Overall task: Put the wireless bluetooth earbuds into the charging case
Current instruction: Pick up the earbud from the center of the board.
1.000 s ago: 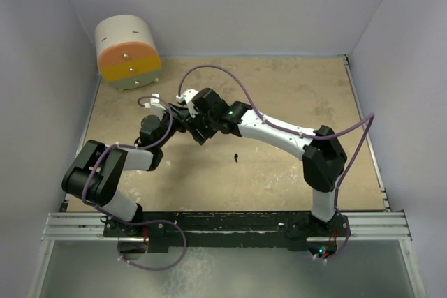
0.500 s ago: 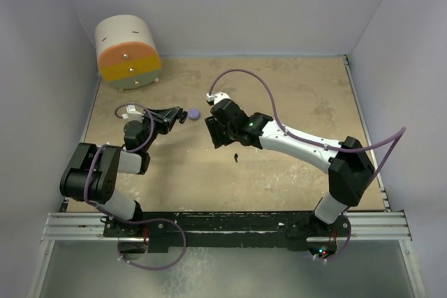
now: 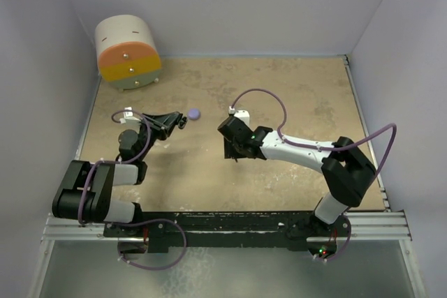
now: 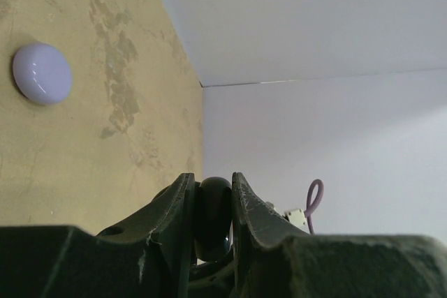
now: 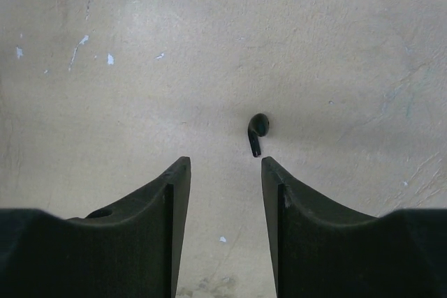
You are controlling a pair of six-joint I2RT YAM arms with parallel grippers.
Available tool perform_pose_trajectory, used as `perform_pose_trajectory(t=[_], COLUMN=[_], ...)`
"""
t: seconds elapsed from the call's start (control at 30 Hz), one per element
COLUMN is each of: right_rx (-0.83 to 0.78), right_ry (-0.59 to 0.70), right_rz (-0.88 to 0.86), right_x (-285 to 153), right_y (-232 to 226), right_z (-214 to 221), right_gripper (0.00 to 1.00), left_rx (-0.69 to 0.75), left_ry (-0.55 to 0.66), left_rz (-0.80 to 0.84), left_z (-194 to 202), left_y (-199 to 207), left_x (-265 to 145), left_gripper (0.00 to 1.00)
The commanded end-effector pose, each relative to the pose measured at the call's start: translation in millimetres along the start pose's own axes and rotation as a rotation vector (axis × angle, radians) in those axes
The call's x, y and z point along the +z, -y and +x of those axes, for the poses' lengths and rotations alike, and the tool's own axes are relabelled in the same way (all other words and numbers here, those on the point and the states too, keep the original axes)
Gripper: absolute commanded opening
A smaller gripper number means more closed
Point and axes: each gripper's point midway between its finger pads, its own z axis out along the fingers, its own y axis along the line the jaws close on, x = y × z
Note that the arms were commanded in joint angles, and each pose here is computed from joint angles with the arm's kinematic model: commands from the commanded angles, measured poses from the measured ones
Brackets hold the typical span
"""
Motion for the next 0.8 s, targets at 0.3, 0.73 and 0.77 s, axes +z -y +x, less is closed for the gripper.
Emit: perform_pose_trajectory(t=[0.3, 0.73, 0.77], right_rx=[0.042, 0.031, 0.030], right_ry=[0.035, 0.010, 0.010], right_rz=[0.064, 0.067, 0.063], right_x=[24.6, 42.1, 42.7], right_y=[14.2, 23.7, 23.4], right_z=[-4.6, 7.5, 8.2], right_gripper=[0.45, 0.44, 0.43], left_rx=[0.056, 0.068, 0.069], left_ry=[-0.034, -0.038, -0.038], left_rz=[0.033, 0.008, 0.006], left_z=[9.4, 11.0, 11.2], left_y=[10.4, 2.1, 1.3], left_x=[-14.7, -16.8, -17.1], left_gripper=[0.00, 0.00, 0.00])
